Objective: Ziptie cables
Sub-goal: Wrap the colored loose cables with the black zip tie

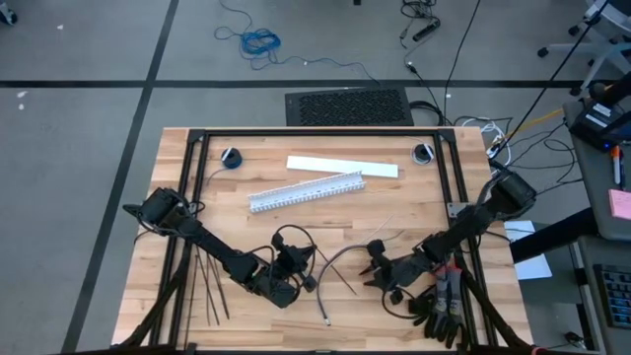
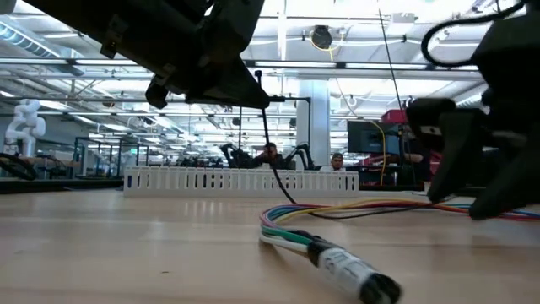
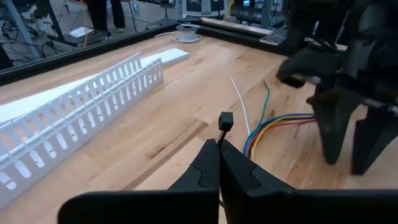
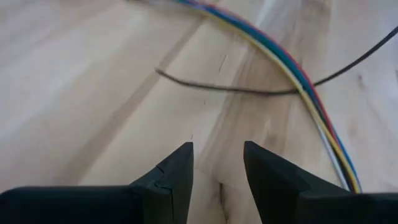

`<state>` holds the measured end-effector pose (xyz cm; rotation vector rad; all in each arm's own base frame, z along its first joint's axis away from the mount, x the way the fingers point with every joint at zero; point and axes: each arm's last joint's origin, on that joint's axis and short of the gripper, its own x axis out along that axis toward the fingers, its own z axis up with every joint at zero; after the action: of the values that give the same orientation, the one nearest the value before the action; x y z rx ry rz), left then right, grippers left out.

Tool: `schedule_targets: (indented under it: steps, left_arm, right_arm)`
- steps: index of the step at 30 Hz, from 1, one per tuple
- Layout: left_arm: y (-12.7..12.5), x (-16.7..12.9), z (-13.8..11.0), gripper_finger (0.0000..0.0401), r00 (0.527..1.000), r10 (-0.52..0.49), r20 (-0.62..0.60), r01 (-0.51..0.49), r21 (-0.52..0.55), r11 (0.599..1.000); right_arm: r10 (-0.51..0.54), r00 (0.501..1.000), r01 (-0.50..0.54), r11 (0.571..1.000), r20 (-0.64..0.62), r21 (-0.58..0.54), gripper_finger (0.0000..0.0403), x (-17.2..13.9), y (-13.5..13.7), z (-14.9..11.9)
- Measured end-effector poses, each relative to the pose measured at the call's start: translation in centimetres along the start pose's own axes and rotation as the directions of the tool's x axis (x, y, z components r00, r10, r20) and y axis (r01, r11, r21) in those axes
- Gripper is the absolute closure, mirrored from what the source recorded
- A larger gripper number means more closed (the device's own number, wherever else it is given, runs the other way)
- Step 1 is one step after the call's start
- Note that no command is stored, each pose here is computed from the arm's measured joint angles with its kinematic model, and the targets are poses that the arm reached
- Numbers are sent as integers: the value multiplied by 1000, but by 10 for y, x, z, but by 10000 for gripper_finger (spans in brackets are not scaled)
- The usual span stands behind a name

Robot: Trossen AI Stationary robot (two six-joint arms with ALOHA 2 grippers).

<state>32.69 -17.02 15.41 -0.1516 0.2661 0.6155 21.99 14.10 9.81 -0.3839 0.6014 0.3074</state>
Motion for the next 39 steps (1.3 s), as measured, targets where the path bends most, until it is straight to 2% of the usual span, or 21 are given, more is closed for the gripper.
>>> schedule_targets:
  steps: [8, 18, 21, 27, 30, 34, 39]
  left_arm:
    - [-1, 1, 2, 401, 1000, -5, 8, 5, -20, 1000]
    - [-1, 2, 2, 401, 1000, -8, 9, 8, -27, 1000]
    - [-1, 2, 2, 401, 1000, -17, 3, 17, -27, 999]
    - [-1, 2, 2, 401, 1000, -19, 1, 19, -25, 1000]
    - [-1, 2, 2, 401, 1000, -21, -1, 21, -24, 1000]
    - [-1, 2, 2, 401, 1000, -22, -2, 22, -24, 999]
    - [-1, 2, 2, 401, 1000, -22, -2, 22, -24, 999]
  right_arm:
    - [-2, 997, 6, 999, 81, -44, 268, 15, 5, 0]
    - [3, 995, 8, 995, 101, -103, 275, 40, 9, 14]
    - [5, 995, 6, 995, 102, -104, 295, 42, 7, 15]
    - [4, 995, 6, 994, 98, -105, 361, 43, 7, 14]
    - [3, 995, 8, 994, 97, -108, 378, 43, 6, 14]
    - [2, 996, 9, 993, 93, -115, 366, 43, 6, 14]
    - [2, 996, 10, 990, 90, -138, 315, 43, 6, 14]
